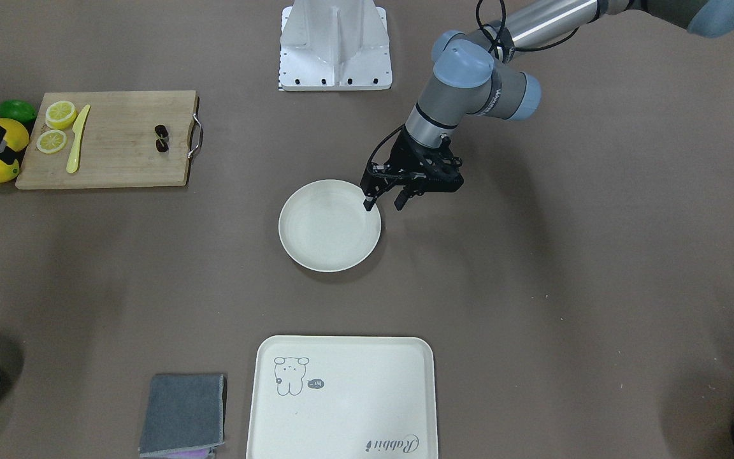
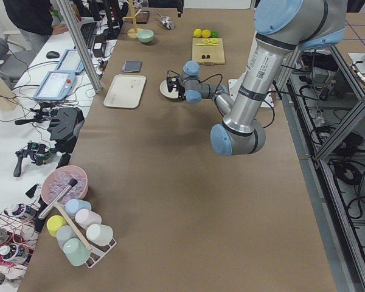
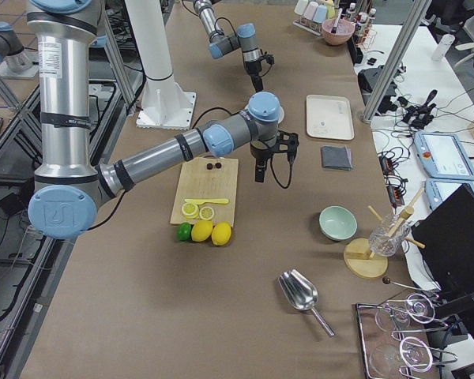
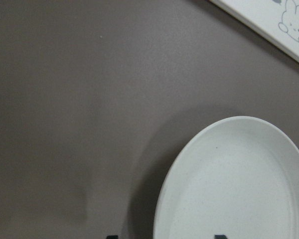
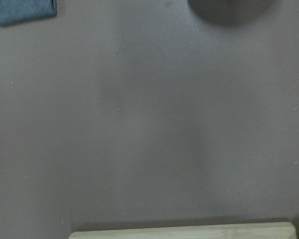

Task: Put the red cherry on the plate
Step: 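Drag the white plate with the left gripper toward the table center, then release the plate and lift the left gripper while the right gripper reaches the cutting board, then grasp the pair of dark red cherries by the stems with the right gripper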

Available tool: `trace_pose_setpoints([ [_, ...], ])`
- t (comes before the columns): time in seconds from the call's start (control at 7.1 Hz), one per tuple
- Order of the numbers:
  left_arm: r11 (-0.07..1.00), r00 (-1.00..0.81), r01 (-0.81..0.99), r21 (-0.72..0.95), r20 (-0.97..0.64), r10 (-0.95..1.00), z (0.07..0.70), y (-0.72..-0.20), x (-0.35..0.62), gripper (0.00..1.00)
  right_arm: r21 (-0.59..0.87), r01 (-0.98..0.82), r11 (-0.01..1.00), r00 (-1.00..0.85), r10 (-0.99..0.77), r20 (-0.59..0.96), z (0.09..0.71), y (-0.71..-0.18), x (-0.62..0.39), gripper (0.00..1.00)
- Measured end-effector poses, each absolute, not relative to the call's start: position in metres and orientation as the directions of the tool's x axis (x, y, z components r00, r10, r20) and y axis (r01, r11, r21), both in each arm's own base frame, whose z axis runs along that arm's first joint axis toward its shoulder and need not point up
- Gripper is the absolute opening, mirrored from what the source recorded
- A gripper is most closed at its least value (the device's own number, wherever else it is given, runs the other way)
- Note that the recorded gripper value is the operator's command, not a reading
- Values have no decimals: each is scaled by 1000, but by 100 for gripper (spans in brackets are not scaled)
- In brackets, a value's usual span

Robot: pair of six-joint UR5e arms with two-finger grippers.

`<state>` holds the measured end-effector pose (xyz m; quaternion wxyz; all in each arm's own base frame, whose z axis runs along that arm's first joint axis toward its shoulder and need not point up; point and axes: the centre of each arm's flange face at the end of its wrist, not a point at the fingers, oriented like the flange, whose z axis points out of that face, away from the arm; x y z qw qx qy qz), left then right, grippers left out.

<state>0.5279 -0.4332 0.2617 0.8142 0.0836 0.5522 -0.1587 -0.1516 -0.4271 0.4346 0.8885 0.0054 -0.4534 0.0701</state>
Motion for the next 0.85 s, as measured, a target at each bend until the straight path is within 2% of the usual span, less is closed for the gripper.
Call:
trace_pose_setpoints([
  [0.56,919,502,338,200,-865,3,274,-488,462,98,-71,-97,993,563,113,819,415,-319,-299,100],
  [0.85,914,527,322,248,-849,45,282,-489,447,98,-54,-57,997,569,77,819,404,-286,-331,99],
])
